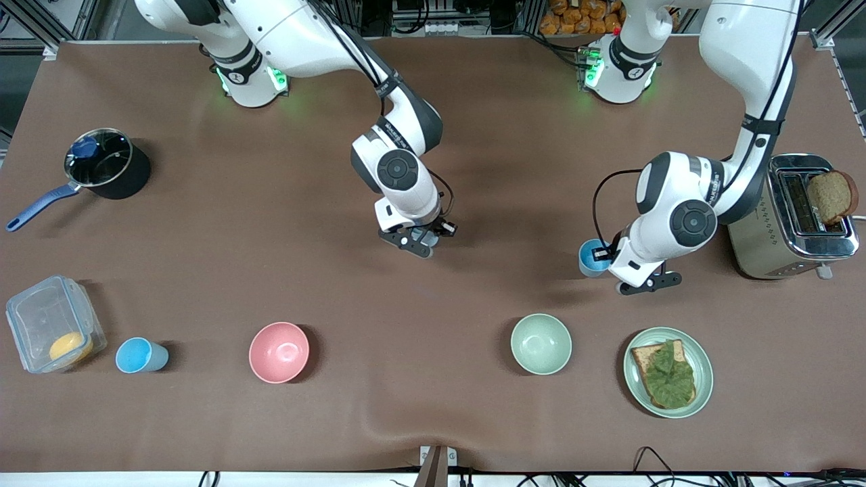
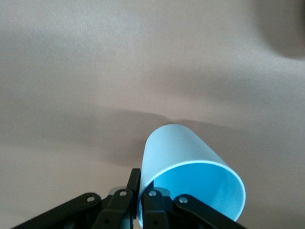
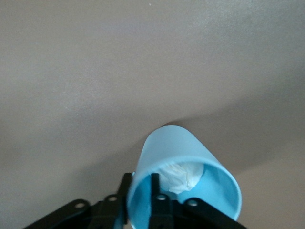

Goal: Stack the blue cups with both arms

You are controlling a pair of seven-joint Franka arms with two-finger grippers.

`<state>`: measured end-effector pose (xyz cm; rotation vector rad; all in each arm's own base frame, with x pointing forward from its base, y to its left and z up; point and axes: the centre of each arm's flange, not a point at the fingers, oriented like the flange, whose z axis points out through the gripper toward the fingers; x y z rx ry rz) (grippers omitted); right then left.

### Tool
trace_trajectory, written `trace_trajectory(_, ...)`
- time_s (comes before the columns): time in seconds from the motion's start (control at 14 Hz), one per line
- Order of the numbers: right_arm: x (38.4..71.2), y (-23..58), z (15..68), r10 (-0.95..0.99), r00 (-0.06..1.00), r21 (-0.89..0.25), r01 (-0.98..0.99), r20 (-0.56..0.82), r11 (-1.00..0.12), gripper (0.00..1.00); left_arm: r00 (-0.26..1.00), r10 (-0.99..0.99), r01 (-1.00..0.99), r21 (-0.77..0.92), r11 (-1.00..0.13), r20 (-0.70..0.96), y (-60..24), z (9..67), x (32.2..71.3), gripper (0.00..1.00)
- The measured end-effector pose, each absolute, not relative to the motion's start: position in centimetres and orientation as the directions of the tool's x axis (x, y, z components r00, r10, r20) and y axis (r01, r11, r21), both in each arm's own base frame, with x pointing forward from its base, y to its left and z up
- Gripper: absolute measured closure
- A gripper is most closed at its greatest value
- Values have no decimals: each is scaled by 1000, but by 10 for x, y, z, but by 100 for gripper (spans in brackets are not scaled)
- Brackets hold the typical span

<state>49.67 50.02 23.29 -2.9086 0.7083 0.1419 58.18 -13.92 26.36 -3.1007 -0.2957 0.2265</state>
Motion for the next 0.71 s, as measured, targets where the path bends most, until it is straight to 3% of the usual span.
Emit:
trace_trajectory(0.29, 517, 498, 265, -456, 882, -112, -469, -123, -876, 31, 978, 188, 187, -10, -982, -87, -143, 310, 584, 94)
trace_trajectory(0.5, 556, 460, 333, -440, 887, -93, -454, -138, -886, 1, 975, 202, 206, 40, -978, -88, -169, 346, 574, 94)
trace_trajectory(0.71, 592, 367, 410, -318, 933, -74, -334, -169, -940, 0, 969, 236, 241, 77, -967, -74, -216, 367, 567, 94)
